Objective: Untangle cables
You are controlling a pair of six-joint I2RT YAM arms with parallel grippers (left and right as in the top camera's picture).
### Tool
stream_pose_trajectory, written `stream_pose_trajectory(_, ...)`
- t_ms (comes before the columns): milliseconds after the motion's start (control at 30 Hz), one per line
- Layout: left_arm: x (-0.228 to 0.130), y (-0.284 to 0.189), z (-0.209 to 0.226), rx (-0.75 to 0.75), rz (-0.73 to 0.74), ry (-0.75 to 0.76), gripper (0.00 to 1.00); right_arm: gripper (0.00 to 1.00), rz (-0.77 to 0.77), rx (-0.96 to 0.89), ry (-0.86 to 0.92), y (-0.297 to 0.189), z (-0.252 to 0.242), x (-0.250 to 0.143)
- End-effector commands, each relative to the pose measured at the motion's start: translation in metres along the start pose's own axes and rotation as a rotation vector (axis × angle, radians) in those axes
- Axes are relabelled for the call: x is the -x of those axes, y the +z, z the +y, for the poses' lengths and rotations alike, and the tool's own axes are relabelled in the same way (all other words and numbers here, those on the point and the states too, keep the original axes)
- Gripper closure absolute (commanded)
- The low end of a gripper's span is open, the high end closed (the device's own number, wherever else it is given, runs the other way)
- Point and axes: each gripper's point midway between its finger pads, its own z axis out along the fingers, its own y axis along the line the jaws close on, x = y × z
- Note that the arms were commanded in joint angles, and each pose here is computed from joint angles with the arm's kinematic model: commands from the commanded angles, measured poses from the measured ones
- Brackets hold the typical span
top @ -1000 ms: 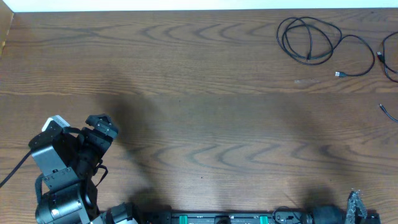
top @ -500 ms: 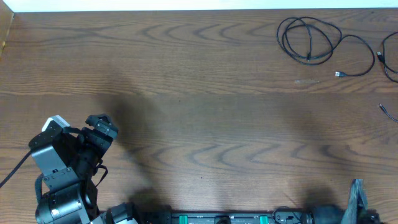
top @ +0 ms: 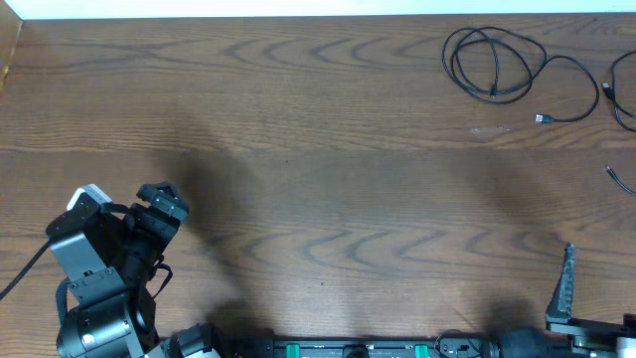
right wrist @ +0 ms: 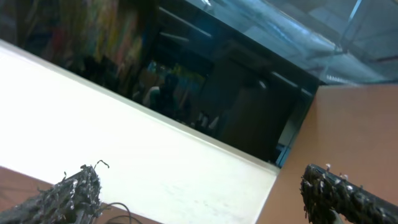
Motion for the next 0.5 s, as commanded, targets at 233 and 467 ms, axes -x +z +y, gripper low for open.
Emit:
stream_pose_trajectory(233, 0.008, -0.006, -0.005, -0.009, -0.027, -0.002, 0.04, 0.01, 0.008, 0.057, 0.063, 0.001, 0.011, -0.004)
stream_pose_trajectory(467, 0.007, -0.006, -0.004, -0.008, -0.027, -0.002, 0.04, 0.01, 0.047, 0.117, 0.061, 0.0, 0.024, -0.015)
